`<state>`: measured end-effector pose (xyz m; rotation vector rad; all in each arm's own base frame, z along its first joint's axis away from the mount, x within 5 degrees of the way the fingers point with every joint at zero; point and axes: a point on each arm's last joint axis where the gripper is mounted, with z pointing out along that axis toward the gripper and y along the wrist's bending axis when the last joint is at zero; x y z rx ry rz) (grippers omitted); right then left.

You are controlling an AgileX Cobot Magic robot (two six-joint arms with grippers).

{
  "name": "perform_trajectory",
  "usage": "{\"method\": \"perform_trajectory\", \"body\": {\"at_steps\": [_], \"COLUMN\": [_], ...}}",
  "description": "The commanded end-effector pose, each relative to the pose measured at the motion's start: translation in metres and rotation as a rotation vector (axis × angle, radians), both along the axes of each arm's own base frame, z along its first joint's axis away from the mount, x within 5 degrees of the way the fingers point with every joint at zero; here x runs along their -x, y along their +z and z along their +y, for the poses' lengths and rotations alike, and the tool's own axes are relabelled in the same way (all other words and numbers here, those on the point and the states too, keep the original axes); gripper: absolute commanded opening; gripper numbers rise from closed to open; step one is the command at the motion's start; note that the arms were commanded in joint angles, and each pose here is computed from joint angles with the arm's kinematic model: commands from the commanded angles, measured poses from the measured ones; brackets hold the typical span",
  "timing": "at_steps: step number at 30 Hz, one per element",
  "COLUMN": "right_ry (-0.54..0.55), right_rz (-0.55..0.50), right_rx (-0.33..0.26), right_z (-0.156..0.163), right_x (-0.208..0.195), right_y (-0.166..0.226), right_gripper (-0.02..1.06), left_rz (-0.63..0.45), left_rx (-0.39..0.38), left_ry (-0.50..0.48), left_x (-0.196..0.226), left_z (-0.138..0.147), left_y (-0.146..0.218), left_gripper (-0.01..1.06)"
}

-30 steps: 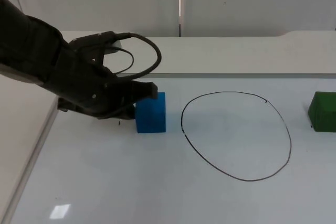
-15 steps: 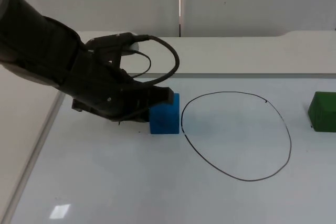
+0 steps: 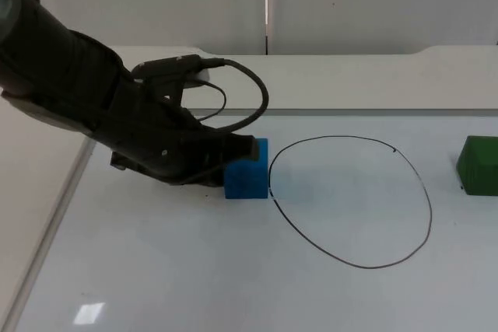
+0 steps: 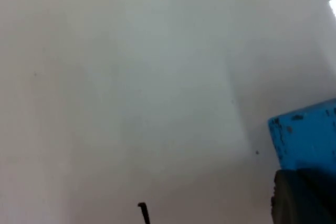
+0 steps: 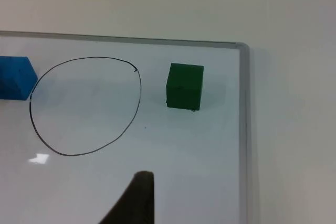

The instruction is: Push the two cubes into the marked area.

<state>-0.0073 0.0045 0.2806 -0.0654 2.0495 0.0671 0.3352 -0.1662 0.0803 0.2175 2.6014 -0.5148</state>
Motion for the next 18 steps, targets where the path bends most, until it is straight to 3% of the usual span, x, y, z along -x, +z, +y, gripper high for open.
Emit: {"method": "perform_trajectory", "body": {"at_steps": [1,13,18], "right_ry": [-0.001,-0.001,-0.001], "right_rz": [-0.005,-0.005,-0.005], "right_rx": [0.002,0.002,0.002], "right_z": [0.000,0.000,0.000], "right_x": [0.000,0.000,0.000], "right_y": [-0.001,-0.001,-0.001], "right_gripper": [1.05,1.05,1.05], "left_rz": [0.004,-0.007,-0.012], "left_rx": [0.023,0.061,0.031], "left_ry": [0.004,-0.028,-0.053], "left_x": [-0.001,-0.005,0.000], "left_z": [-0.004,-0.014,-0.024], "left_y": [0.000,0.002,-0.001], "left_gripper": [0.00,0.00,0.00]}}
